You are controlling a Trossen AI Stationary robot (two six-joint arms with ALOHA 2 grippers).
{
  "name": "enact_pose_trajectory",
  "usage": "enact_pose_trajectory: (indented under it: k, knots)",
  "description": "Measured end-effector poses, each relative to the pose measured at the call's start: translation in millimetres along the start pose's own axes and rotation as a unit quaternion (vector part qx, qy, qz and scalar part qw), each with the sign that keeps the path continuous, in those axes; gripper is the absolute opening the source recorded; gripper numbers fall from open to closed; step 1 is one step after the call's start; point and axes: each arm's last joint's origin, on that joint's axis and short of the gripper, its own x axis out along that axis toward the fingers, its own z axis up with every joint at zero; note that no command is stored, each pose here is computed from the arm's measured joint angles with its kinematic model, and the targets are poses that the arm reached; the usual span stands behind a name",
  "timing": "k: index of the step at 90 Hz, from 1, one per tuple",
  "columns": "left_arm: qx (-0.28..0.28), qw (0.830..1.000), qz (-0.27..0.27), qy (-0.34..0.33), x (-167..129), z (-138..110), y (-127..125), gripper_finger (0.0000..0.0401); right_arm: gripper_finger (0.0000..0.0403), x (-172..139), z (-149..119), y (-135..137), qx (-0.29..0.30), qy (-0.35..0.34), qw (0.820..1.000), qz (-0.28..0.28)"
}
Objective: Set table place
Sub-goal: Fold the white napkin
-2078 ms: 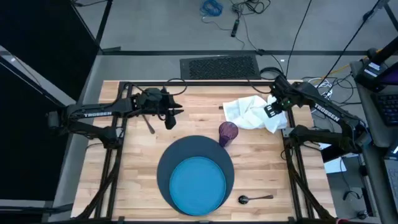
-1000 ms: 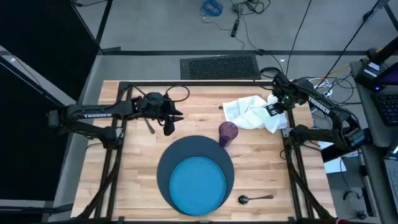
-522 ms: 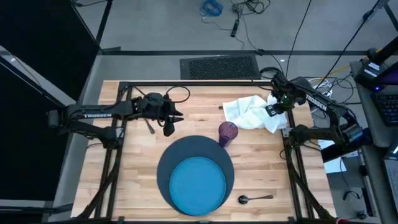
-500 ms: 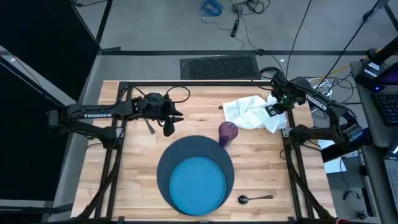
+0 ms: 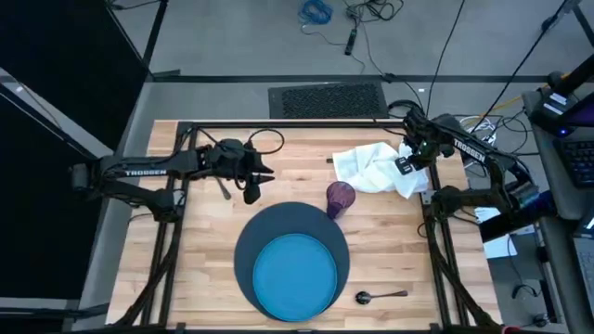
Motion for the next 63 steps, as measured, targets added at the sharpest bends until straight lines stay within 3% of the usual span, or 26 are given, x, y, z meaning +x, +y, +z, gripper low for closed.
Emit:
enact_pose_trajectory:
  k: [36, 51, 63]
  knots:
    - [0.001, 1.000, 0.001, -0.009, 0.0, 1.7, 0.1, 0.0086, 0.0000, -23.7, -0.6, 38.4, -0.101, -0.047, 0.994, 0.008]
    - [0.005, 0.999, 0.002, -0.038, -0.3, 7.4, 0.3, 0.0086, 0.0000, -63.0, 11.7, 56.3, -0.128, -0.151, 0.979, 0.038]
    - [0.008, 0.998, 0.003, -0.062, -0.9, 12.1, 0.4, 0.0086, 0.0000, -102.5, 22.8, 68.4, -0.148, -0.250, 0.951, 0.104]
